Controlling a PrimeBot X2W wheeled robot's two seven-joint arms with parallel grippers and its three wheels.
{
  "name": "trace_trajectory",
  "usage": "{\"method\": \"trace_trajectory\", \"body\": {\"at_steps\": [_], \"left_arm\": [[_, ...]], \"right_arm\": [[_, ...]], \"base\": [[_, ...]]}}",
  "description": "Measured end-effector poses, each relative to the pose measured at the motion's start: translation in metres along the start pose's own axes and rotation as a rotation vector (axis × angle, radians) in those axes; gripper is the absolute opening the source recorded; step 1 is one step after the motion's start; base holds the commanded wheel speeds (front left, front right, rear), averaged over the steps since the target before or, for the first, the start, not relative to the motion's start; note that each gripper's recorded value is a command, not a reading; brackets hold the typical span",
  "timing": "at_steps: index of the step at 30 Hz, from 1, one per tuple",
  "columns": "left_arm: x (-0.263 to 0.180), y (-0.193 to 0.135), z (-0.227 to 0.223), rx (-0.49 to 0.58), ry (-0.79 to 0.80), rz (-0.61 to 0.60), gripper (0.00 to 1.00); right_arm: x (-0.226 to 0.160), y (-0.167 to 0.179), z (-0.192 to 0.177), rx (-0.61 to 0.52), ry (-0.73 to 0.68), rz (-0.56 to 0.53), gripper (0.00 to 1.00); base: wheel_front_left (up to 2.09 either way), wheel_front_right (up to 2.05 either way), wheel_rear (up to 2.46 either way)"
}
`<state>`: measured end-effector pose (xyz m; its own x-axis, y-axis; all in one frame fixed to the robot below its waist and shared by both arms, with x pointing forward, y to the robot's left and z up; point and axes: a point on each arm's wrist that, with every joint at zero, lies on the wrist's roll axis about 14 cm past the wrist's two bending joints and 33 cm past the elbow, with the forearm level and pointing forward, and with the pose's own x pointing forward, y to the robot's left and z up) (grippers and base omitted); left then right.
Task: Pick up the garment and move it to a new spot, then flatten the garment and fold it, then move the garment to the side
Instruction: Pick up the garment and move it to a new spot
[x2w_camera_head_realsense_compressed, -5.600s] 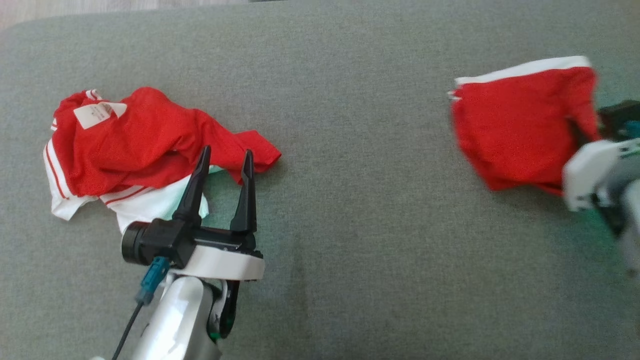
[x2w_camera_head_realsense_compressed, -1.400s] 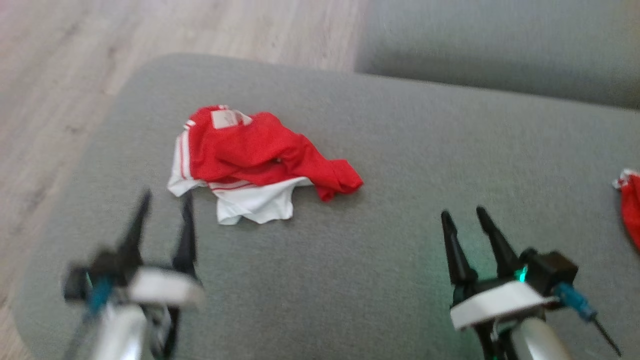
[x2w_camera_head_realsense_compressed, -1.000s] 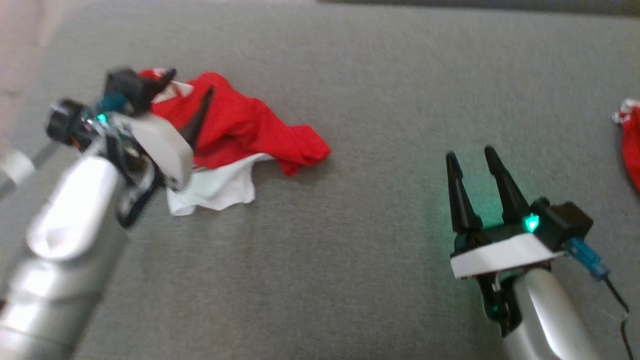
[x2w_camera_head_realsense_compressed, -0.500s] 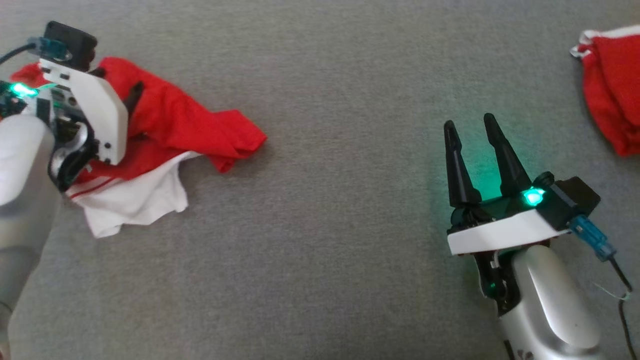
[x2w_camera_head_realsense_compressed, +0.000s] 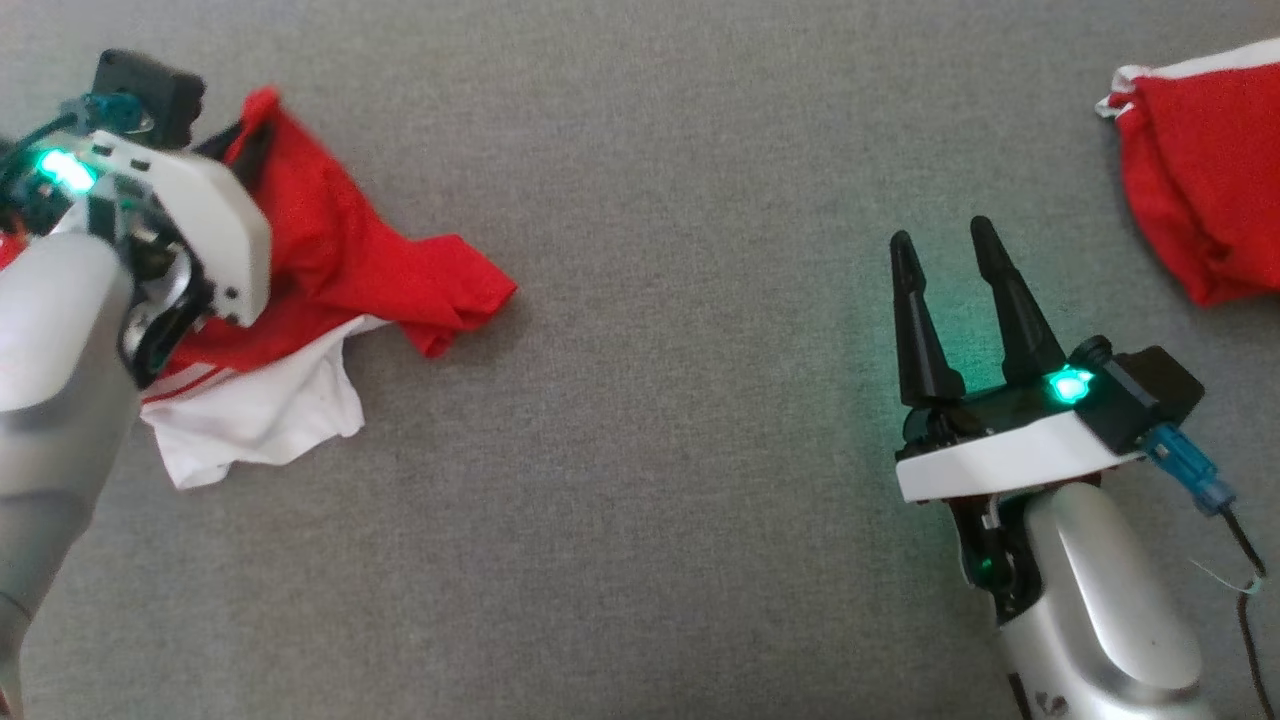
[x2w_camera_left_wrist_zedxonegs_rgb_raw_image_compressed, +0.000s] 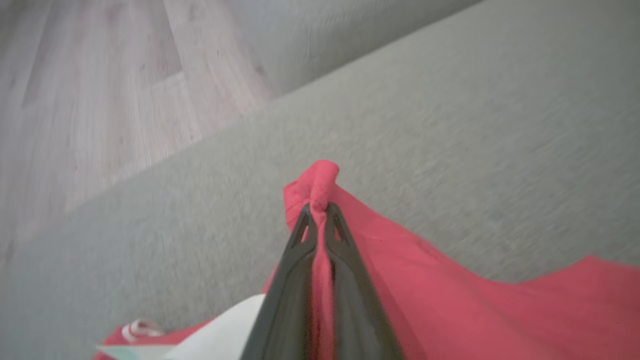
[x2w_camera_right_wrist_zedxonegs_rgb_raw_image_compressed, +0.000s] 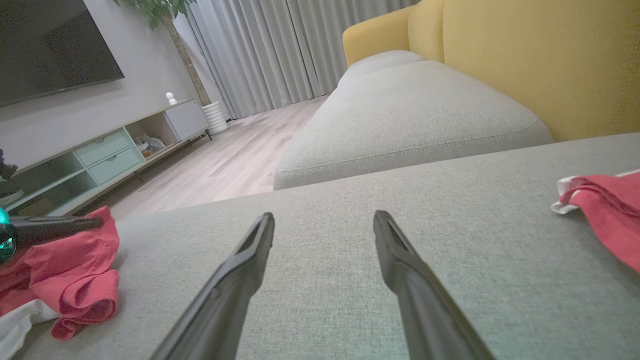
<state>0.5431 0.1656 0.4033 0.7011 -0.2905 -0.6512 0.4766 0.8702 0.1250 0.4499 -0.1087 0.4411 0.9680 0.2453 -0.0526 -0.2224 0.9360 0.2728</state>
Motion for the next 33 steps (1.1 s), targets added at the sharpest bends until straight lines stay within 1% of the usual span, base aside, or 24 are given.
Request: {"method": "trace_trajectory", "body": {"at_steps": [3,4,8,11,14,15,18,20,22,28,33], "left_arm": [[-0.012,-0.007,0.038,0.073,-0.16,-0.009,0.0],[-0.024,-0.012,0.064,0.113,-0.263,-0.018,0.0],[-0.052,-0.027,0.111,0.195,-0.464,-0.041,0.0],[-0.072,-0.044,0.138,0.257,-0.586,-0.075,0.0],[-0.088,-0.062,0.157,0.336,-0.672,-0.111,0.0],[-0.088,-0.062,0.157,0.336,-0.672,-0.111,0.0],[-0.097,-0.074,0.173,0.392,-0.741,-0.136,0.0],[-0.103,-0.089,0.188,0.44,-0.803,-0.17,0.0],[-0.103,-0.098,0.196,0.461,-0.83,-0.19,0.0],[-0.084,-0.125,0.212,0.505,-0.852,-0.26,0.0],[-0.064,-0.159,0.238,0.53,-0.896,-0.337,0.0]], "right_arm": [[-0.002,0.004,0.008,0.004,-0.017,0.006,1.0],[-0.004,0.008,0.013,0.003,-0.028,0.014,1.0],[-0.012,0.013,0.02,0.006,-0.045,0.02,1.0],[-0.017,0.015,0.023,0.014,-0.051,0.019,1.0],[-0.02,0.015,0.027,0.018,-0.058,0.016,1.0],[-0.02,0.015,0.027,0.018,-0.058,0.016,1.0],[-0.024,0.012,0.029,0.021,-0.065,0.005,1.0],[-0.027,0.006,0.031,0.029,-0.07,-0.015,1.0],[-0.029,0.001,0.033,0.035,-0.076,-0.03,1.0],[-0.039,-0.016,0.037,0.05,-0.088,-0.085,1.0],[-0.044,-0.032,0.044,0.064,-0.108,-0.131,1.0]], "base": [[0.0,0.0,0.0],[0.0,0.0,0.0],[0.0,0.0,0.0],[0.0,0.0,0.0],[0.0,0.0,0.0],[0.0,0.0,0.0],[0.0,0.0,0.0],[0.0,0.0,0.0],[0.0,0.0,0.0],[0.0,0.0,0.0],[0.0,0.0,0.0]]}}
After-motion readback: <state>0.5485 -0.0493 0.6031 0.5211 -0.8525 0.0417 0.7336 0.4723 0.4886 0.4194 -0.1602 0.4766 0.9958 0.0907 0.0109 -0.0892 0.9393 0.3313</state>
